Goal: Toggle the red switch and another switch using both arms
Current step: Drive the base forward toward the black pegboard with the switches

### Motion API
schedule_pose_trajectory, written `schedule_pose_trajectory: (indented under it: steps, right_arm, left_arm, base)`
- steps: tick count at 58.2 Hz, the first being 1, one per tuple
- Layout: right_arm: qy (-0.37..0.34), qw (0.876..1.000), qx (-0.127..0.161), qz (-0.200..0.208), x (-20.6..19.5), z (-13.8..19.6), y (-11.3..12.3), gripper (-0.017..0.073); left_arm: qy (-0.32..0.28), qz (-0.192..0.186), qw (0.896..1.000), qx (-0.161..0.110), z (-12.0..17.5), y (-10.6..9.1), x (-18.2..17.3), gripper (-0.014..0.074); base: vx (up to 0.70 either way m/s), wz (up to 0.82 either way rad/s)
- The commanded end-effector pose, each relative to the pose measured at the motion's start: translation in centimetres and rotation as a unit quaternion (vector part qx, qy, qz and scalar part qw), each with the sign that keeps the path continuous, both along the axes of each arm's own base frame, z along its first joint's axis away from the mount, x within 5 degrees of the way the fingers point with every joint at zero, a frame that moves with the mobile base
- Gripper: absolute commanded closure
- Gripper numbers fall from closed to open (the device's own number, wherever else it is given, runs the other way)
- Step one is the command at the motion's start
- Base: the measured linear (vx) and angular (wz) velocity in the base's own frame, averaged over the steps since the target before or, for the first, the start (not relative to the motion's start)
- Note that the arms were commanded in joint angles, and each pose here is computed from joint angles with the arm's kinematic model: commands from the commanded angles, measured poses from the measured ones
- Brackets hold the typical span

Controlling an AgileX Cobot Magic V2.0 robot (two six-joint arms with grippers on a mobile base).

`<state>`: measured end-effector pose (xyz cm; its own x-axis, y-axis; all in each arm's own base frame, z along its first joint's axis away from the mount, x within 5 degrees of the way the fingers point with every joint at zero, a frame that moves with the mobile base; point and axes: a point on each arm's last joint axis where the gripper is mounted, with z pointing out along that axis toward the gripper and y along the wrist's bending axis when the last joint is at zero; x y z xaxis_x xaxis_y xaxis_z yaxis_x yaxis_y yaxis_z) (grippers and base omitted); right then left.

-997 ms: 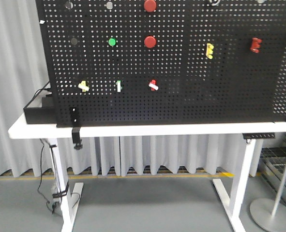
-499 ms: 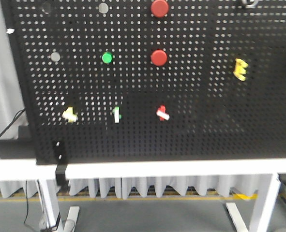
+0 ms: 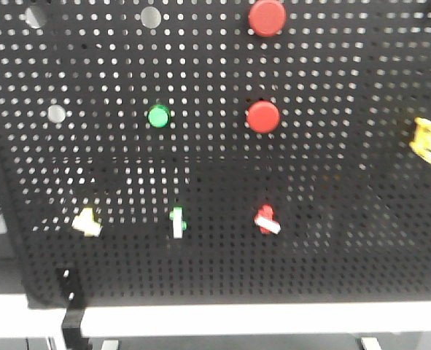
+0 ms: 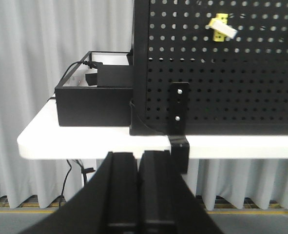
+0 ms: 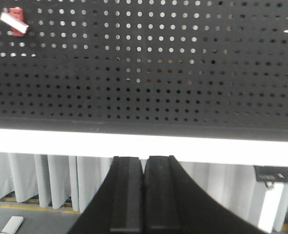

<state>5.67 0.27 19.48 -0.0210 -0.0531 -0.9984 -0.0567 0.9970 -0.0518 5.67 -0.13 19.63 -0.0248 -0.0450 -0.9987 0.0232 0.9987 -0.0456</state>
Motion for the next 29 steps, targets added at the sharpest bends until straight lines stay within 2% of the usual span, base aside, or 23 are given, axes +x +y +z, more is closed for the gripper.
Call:
schedule_pose_trajectory:
  steps: [1,29]
  right_arm:
    - [-0.041,0.999,-0.002,0.005,-0.07,0.58,0.09,0.0566]
    - [-0.041,0.999,-0.002,0.005,-0.07,0.58,0.09,0.0566]
  left_arm:
    - [-0.037,-0.002,0.999,-0.007,0.24,-0.03,0.00,0.0591]
    - [-0.037,-0.002,0.999,-0.007,0.24,-0.03,0.00,0.0591]
  base:
    - [0.20,0.03]
    - [0.14,0.00]
